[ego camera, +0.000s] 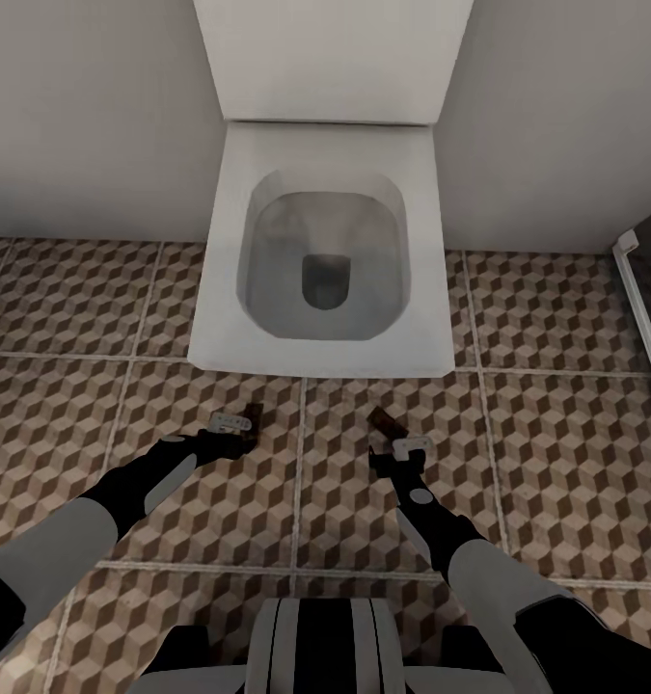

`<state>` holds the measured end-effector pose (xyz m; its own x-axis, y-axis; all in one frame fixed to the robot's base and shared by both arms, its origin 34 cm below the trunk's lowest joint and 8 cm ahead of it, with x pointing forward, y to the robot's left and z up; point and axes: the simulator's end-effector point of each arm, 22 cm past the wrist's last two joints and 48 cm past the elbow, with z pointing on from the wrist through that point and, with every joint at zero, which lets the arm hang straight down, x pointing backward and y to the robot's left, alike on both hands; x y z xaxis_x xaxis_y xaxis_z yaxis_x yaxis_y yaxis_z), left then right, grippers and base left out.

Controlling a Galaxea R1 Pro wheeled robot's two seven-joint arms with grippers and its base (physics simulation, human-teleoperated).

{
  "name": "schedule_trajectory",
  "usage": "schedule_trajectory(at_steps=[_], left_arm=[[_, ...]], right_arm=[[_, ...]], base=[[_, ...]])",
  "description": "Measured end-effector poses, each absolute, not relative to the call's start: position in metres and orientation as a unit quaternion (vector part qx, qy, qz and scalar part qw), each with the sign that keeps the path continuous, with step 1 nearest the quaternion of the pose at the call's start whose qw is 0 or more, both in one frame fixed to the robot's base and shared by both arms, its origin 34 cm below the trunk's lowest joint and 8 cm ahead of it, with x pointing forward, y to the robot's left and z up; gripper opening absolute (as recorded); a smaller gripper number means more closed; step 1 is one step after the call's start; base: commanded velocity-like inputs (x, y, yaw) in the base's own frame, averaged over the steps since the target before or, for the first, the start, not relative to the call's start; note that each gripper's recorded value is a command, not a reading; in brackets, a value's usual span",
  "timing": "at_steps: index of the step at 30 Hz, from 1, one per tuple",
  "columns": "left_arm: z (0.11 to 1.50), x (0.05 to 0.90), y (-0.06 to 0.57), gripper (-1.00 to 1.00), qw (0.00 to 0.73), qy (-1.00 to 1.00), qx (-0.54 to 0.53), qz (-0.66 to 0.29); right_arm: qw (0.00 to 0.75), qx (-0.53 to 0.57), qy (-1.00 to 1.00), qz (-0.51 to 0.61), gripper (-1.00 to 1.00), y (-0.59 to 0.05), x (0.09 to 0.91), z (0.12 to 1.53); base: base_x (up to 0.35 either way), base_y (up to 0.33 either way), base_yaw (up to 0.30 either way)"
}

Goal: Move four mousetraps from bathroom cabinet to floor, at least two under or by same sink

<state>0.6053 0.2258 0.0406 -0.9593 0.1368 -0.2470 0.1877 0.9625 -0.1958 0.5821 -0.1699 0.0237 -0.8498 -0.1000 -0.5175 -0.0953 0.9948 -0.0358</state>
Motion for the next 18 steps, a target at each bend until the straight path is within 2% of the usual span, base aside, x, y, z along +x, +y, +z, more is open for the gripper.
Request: schedule_trajectory(at_steps=[18], left_arm=[[0.0388,0.6068,0.2328,-1.00,0.118,0.986,0.077,-0.088]], right_arm=[[0.270,-0.051,0.962,-0.004,1.00,-0.1701,0.5822,0.0238]], base=[[0.000,0.000,0.000]])
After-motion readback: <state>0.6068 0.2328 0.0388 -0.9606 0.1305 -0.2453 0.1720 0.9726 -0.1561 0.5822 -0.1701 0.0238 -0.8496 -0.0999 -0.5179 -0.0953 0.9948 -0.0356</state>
